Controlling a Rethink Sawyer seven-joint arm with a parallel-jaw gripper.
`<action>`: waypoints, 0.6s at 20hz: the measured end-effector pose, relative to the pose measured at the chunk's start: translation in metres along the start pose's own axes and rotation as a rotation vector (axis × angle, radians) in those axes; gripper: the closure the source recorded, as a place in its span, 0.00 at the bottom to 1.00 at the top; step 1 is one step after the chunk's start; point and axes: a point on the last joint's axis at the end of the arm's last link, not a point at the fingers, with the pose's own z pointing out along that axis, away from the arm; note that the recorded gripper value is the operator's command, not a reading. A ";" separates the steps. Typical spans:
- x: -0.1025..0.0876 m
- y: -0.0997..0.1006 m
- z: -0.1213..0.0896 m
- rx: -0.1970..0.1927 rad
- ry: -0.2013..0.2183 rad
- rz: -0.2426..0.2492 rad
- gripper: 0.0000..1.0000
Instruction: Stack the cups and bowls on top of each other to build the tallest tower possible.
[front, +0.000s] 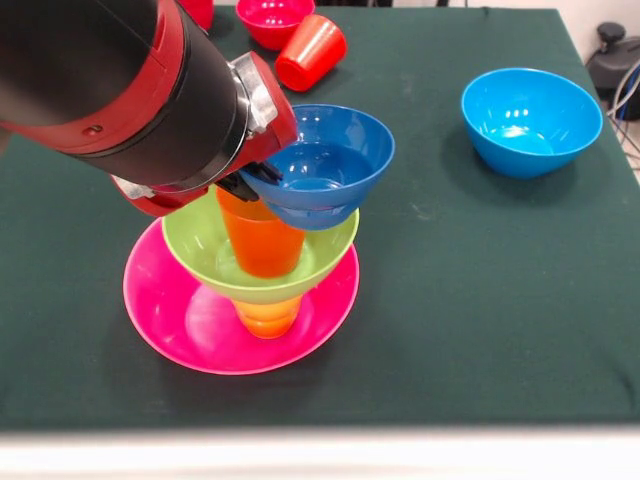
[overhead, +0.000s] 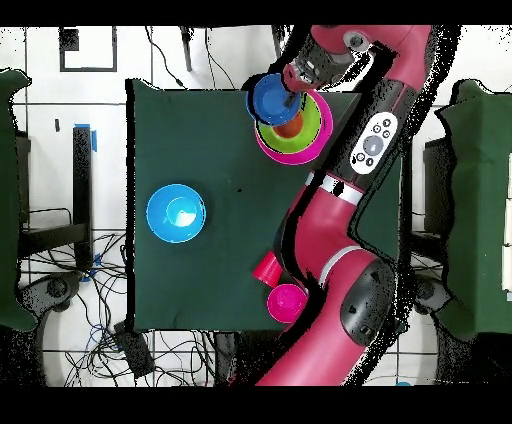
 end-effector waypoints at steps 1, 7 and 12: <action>0.000 0.001 -0.001 0.003 0.000 0.002 1.00; -0.001 0.001 -0.002 0.009 0.002 0.007 1.00; -0.001 0.001 -0.003 0.008 0.000 0.004 1.00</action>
